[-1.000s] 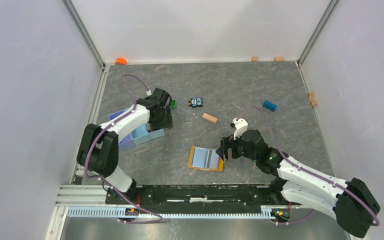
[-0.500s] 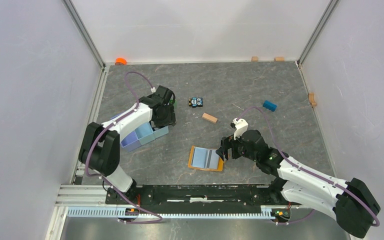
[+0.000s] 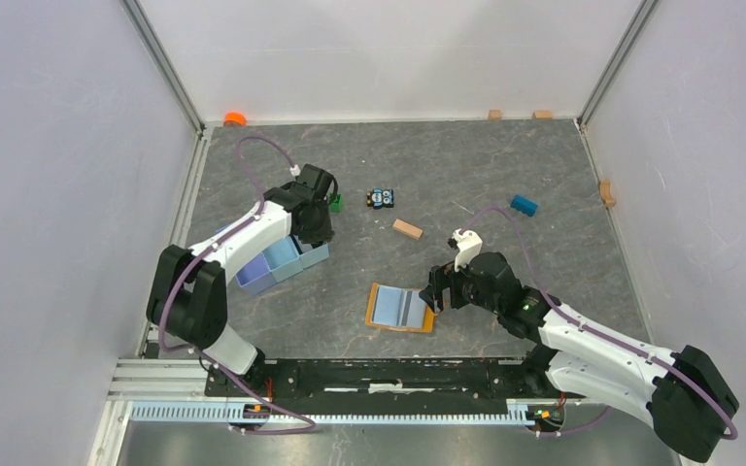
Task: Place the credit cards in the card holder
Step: Pick up the credit card from the storage box.
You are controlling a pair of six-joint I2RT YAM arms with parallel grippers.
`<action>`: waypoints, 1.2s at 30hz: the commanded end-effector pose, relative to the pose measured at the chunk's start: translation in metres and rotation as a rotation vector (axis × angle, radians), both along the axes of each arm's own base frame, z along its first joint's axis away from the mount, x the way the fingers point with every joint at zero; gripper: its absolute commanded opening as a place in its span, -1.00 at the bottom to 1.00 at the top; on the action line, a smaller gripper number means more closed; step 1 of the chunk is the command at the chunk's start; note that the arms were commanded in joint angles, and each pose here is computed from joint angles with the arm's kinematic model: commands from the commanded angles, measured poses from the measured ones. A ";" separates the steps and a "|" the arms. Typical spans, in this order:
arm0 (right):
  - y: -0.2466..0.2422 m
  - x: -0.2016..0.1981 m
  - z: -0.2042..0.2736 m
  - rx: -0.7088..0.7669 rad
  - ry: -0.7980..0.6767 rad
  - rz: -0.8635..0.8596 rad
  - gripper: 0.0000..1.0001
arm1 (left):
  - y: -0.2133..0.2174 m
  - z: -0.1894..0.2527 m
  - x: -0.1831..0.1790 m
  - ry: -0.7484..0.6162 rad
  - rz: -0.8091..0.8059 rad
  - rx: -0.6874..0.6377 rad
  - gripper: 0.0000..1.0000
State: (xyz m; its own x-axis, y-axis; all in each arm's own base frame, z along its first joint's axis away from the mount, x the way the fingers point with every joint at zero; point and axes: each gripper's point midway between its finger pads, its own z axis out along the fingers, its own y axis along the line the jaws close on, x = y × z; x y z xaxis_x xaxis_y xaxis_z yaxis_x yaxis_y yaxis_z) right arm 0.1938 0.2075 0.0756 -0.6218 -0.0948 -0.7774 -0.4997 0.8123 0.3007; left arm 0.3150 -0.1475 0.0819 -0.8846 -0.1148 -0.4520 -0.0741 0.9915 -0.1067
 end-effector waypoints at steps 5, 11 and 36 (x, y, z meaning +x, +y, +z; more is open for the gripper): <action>0.005 0.005 0.008 0.034 -0.023 -0.006 0.81 | -0.002 0.035 0.009 -0.105 0.022 -0.036 -0.58; 0.007 0.008 0.016 0.047 -0.039 -0.004 0.81 | 0.012 0.049 0.003 -0.138 0.044 0.008 -0.94; 0.072 -0.022 0.176 0.359 -0.203 0.571 0.73 | -0.104 0.162 -0.147 -0.147 -0.882 -0.810 -0.96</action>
State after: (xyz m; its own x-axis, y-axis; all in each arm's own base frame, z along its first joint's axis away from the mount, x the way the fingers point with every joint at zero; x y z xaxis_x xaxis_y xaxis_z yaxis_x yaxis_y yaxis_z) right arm 0.2024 0.2573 0.2274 -0.4001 -0.0450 -0.9154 -0.7975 0.5092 0.3235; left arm 0.2238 -0.2164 0.2178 -0.7801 0.0796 -0.6206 0.4918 0.6911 -0.5296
